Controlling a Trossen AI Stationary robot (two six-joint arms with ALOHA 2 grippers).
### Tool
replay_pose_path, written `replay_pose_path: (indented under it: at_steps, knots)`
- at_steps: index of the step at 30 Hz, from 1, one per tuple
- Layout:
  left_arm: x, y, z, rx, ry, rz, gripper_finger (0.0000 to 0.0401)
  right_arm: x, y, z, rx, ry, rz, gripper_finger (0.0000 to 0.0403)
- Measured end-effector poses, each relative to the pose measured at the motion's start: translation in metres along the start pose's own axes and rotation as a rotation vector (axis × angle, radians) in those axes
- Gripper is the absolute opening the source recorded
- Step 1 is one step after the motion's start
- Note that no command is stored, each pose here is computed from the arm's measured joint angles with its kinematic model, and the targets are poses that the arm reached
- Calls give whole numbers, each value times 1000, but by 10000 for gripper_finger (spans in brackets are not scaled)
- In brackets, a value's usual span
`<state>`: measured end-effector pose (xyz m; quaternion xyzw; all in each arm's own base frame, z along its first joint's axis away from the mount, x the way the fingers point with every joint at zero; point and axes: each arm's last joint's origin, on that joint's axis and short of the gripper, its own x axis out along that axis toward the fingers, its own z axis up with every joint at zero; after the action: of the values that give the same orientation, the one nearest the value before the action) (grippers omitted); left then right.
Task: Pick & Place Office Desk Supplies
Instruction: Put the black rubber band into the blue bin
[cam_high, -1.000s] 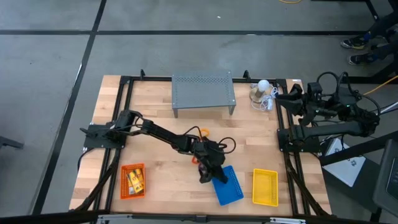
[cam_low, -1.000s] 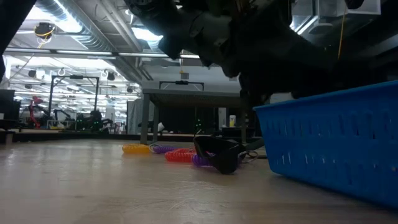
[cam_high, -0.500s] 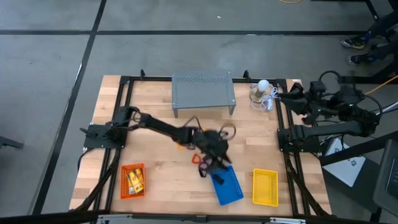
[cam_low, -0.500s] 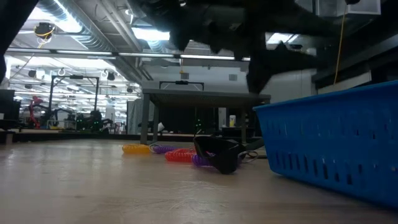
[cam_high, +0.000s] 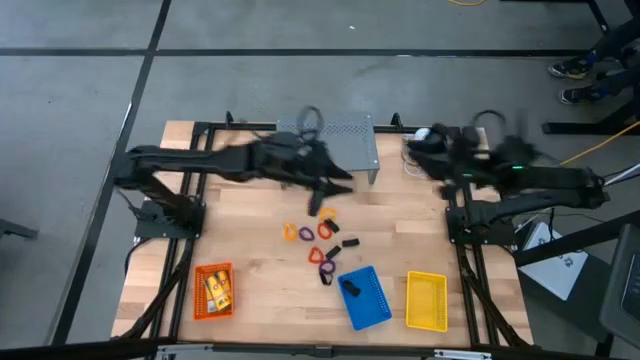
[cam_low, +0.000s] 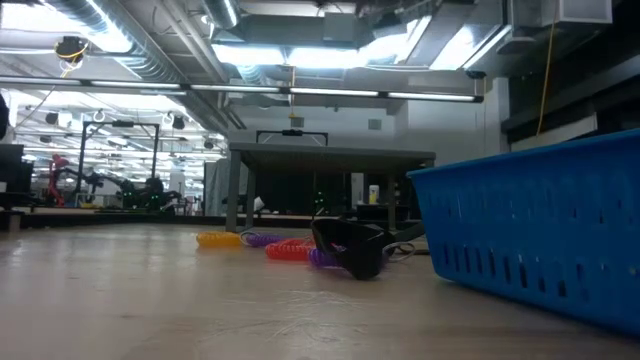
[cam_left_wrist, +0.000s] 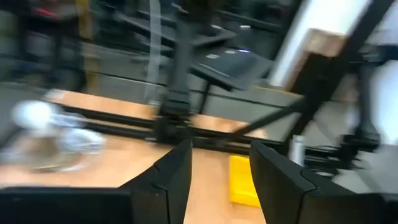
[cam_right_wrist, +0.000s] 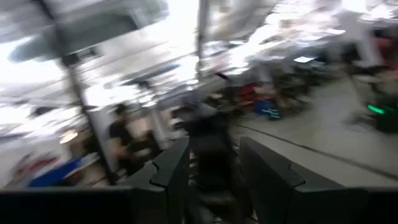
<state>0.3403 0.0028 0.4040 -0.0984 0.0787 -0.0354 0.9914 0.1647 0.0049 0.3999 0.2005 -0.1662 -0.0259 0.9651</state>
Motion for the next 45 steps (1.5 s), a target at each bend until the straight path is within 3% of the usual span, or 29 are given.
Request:
replay_pose_path:
  at_steps: [6, 11, 16, 19, 24, 28, 36, 45]
  knots:
    - [-89, -13, 35, 53, -84, 243, 155, 42, -6, -35, 154, 40, -10, 143]
    - [-144, -19, 38, 75, -93, 439, 155, 58, -11, -57, 320, 103, -51, 143]
    - [-180, -22, 29, 41, -121, 465, 155, 69, -17, -74, 327, 123, -113, 143]
    - [-188, -20, 16, 17, -117, 491, 155, 76, -26, -80, 272, 108, -168, 143]
    - [-188, -16, -14, -49, -85, 530, 155, 88, -29, -87, 304, 147, 47, 143]
    - [-183, -14, -36, -111, -92, 524, 155, 93, -22, -86, 229, 87, 135, 143]
    - [-180, -15, -65, -169, -86, 523, 155, 92, -24, -96, 178, 171, 95, 143]
    - [-186, -17, -65, -176, -110, 524, 155, 90, -32, -106, 156, 259, -24, 143]
